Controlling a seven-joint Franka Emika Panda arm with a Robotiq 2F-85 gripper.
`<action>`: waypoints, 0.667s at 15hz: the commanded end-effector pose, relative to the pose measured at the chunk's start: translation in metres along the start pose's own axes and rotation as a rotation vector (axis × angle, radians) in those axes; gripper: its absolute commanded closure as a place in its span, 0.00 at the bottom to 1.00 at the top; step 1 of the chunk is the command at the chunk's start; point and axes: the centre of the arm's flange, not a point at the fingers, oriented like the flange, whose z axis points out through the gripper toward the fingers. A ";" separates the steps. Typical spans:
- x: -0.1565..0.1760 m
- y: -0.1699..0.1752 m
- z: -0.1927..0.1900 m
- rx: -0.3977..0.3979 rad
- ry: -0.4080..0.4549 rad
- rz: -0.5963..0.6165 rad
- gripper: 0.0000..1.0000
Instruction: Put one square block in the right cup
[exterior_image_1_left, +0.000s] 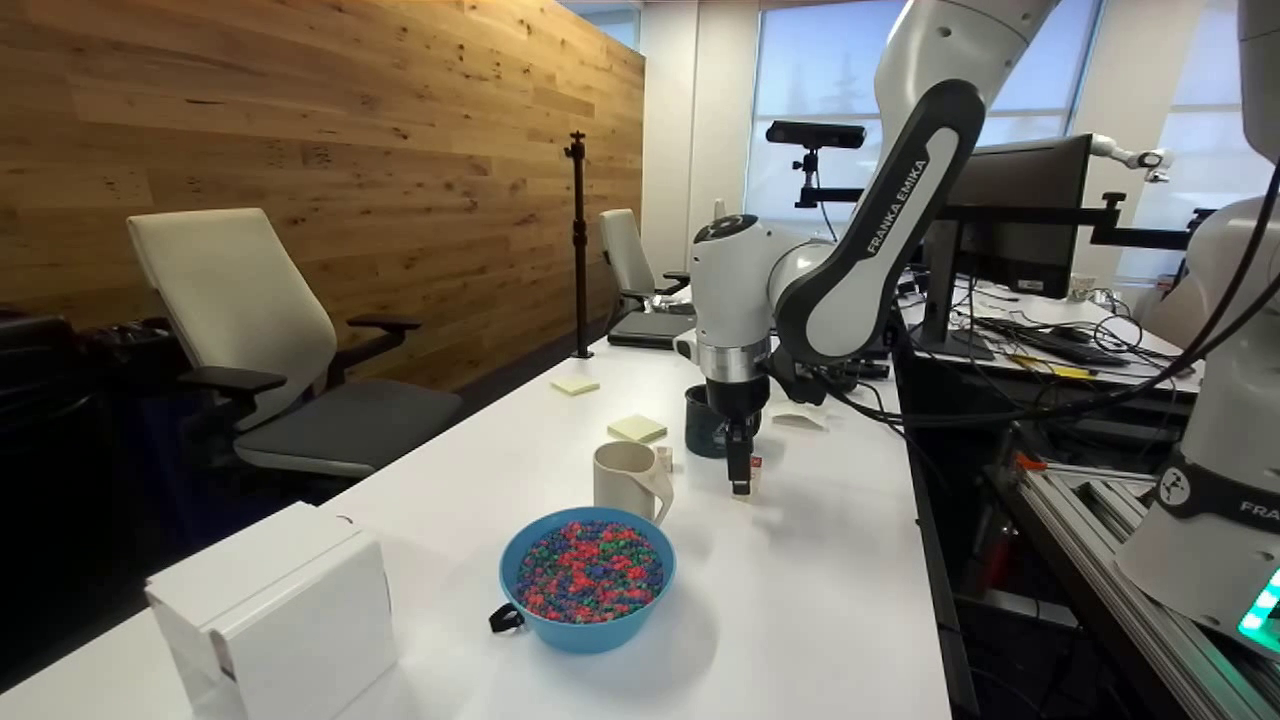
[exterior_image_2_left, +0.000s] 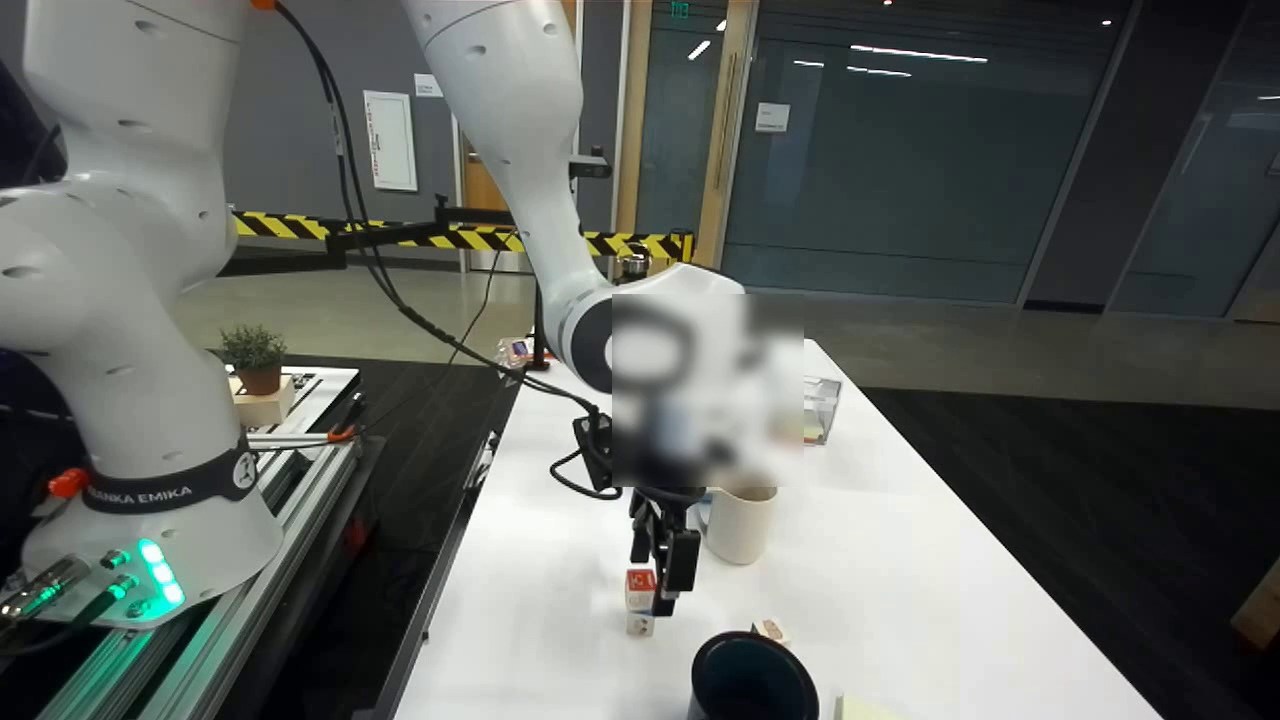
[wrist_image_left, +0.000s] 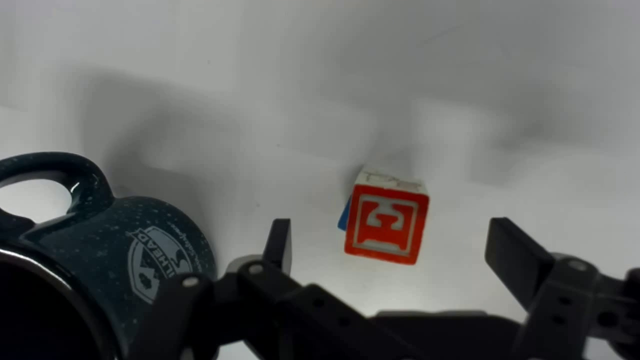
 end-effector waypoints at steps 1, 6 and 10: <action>-0.008 -0.005 -0.004 -0.015 -0.004 0.012 0.00; -0.012 -0.004 -0.004 -0.017 -0.010 0.025 0.00; -0.020 -0.003 -0.004 -0.014 -0.015 0.035 0.00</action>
